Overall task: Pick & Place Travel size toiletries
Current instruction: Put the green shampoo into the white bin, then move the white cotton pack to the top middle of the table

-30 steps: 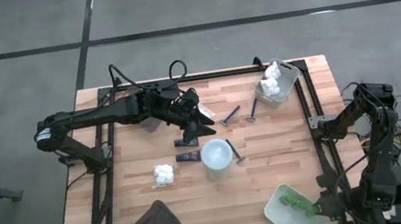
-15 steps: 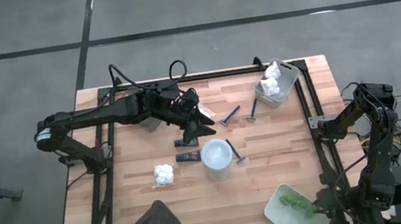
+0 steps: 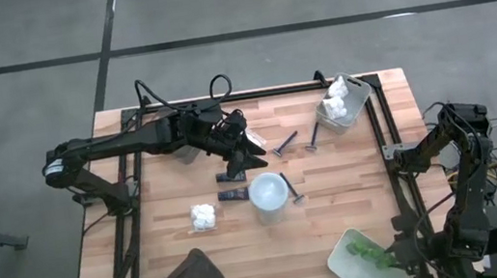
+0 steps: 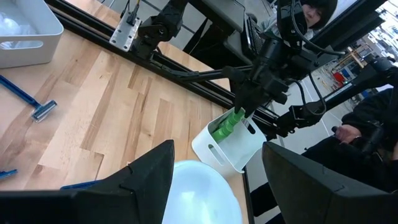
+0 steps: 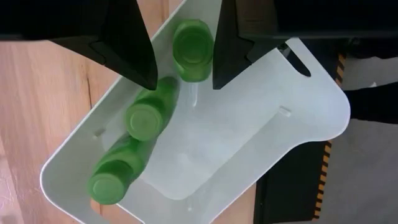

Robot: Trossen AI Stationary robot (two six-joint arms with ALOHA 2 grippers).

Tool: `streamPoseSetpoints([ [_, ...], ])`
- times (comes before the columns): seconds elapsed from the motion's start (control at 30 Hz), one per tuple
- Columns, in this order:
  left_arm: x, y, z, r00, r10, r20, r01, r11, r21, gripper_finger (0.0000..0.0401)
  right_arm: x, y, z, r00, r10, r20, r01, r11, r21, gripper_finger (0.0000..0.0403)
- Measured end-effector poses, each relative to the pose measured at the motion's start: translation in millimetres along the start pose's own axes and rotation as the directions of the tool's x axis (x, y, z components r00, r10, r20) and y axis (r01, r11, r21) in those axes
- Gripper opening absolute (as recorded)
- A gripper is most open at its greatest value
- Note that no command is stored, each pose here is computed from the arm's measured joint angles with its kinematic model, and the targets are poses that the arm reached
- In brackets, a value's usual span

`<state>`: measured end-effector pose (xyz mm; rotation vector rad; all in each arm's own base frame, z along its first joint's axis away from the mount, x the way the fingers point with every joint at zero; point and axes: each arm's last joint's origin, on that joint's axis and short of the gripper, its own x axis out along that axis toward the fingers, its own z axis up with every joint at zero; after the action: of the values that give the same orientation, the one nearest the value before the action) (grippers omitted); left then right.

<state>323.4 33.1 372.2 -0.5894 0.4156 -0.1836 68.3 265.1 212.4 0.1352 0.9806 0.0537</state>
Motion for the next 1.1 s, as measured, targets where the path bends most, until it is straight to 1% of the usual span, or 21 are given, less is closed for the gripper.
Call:
streamPoseSetpoints([
  [0.2, 0, 0, 0, 1.0, 0.0, 0.0, 0.0, 1.0, 0.0, 0.0248, -3, 3, 2, 1.0, 0.015, -0.004, -0.015, 1.0, 0.001, 0.0178],
  [0.27, 0, 0, 0, 1.0, 0.0, 0.0, 0.0, 1.0, 0.0, 0.0248, -6, 6, 5, 1.0, 0.027, -0.007, -0.027, 1.0, -0.016, 0.0186],
  [0.5, 0, 0, 0, 1.0, 0.0, 0.0, 0.0, 1.0, 0.0, 0.0248, -17, 13, 13, 0.998, 0.06, -0.013, -0.061, 0.994, -0.087, 0.0211],
  [0.7, 0, 0, 0, 1.0, 0.0, 0.0, 0.0, 1.0, 0.0, 0.0248, -24, 18, 20, 0.996, 0.088, -0.006, -0.088, 0.979, -0.184, 0.0231],
  [0.8, 0, 0, 0, 1.0, 0.0, 0.0, 0.0, 1.0, 0.0, 0.0248, -27, 19, 29, 0.995, 0.104, 0.001, -0.101, 0.967, -0.234, 0.0239],
  [0.9, 0, 0, 0, 1.0, 0.0, 0.0, 0.0, 1.0, 0.0, 0.0248, -31, 17, 41, 0.989, 0.151, 0.006, -0.143, 0.948, -0.285, 0.0245],
  [1.0, 0, 0, 0, 1.0, 0.0, 0.0, 0.0, 1.0, 0.0, 0.0248, -37, 11, 56, 0.979, 0.203, 0.007, -0.191, 0.933, -0.306, 0.025],
  [1.1, 0, 0, 0, 1.0, 0.0, 0.0, 0.0, 1.0, 0.0, 0.0248, -43, 2, 71, 0.971, 0.238, 0.037, -0.215, 0.924, -0.318, 0.0251],
])
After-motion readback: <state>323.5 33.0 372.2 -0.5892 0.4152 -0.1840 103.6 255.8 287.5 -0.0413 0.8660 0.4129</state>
